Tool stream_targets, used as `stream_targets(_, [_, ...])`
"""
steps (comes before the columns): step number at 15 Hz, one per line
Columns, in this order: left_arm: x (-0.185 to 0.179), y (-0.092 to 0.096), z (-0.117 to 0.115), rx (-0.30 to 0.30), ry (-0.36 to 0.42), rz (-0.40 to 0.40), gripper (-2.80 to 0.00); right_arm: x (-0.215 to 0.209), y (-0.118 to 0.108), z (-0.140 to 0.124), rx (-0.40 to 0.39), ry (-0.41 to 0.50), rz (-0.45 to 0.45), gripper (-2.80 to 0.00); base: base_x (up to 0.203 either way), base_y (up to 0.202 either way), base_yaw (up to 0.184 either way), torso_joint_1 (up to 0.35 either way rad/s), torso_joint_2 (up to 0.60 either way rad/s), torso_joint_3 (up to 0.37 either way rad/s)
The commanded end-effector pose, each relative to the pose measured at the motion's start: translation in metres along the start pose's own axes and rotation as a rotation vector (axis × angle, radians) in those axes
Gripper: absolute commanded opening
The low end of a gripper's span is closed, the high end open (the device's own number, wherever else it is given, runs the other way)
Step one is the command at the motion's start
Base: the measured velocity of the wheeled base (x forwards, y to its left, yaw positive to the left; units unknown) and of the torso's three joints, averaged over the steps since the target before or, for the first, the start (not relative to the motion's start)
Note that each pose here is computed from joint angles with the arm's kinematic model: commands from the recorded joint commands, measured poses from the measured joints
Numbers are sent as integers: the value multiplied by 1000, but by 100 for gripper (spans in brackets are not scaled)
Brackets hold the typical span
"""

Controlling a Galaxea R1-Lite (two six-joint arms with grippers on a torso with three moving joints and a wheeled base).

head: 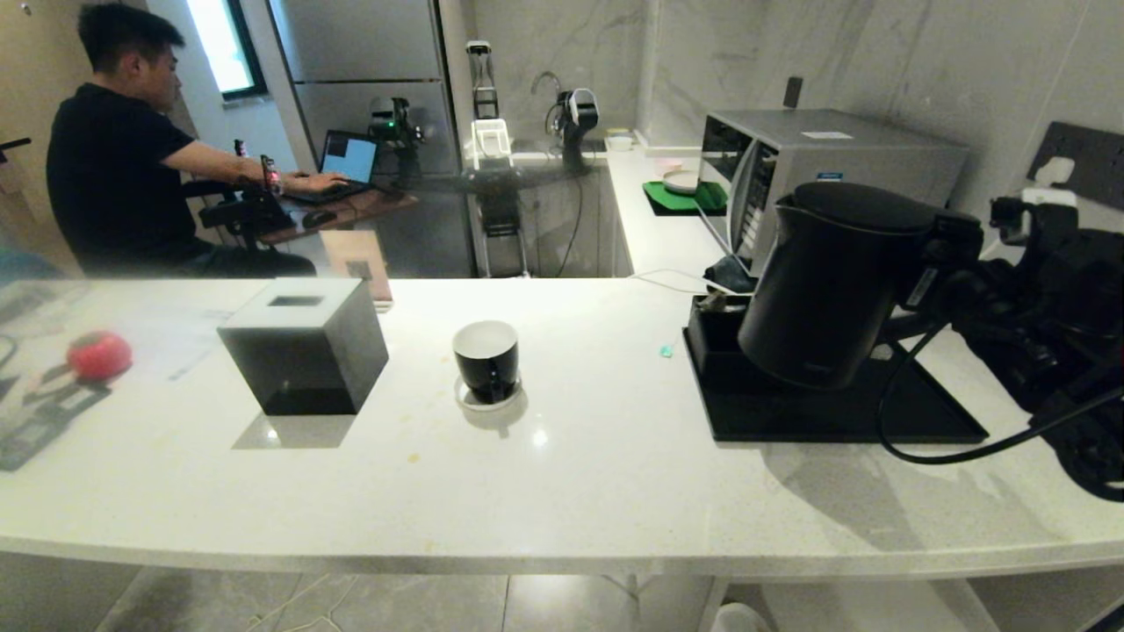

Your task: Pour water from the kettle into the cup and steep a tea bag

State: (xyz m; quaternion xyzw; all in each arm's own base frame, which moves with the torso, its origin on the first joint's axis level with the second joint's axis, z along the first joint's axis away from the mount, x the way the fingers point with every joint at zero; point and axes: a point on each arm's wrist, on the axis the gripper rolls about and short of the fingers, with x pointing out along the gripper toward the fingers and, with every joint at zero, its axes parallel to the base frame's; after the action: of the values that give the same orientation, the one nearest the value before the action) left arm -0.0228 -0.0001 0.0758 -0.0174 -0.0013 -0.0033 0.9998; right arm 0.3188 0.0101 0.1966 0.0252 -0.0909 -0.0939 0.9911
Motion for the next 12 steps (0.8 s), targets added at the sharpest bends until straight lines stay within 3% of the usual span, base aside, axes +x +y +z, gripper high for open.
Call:
stream_targets(1, [0, 0, 0, 0, 0, 0, -280, -1, 0, 0, 1, -3, -1, -280, 0, 0, 0, 0, 0, 0])
stream_targets(12, [0, 0, 0, 0, 0, 0, -280, -1, 0, -5, -3, 11, 1, -280, 0, 0, 0, 0, 0, 0])
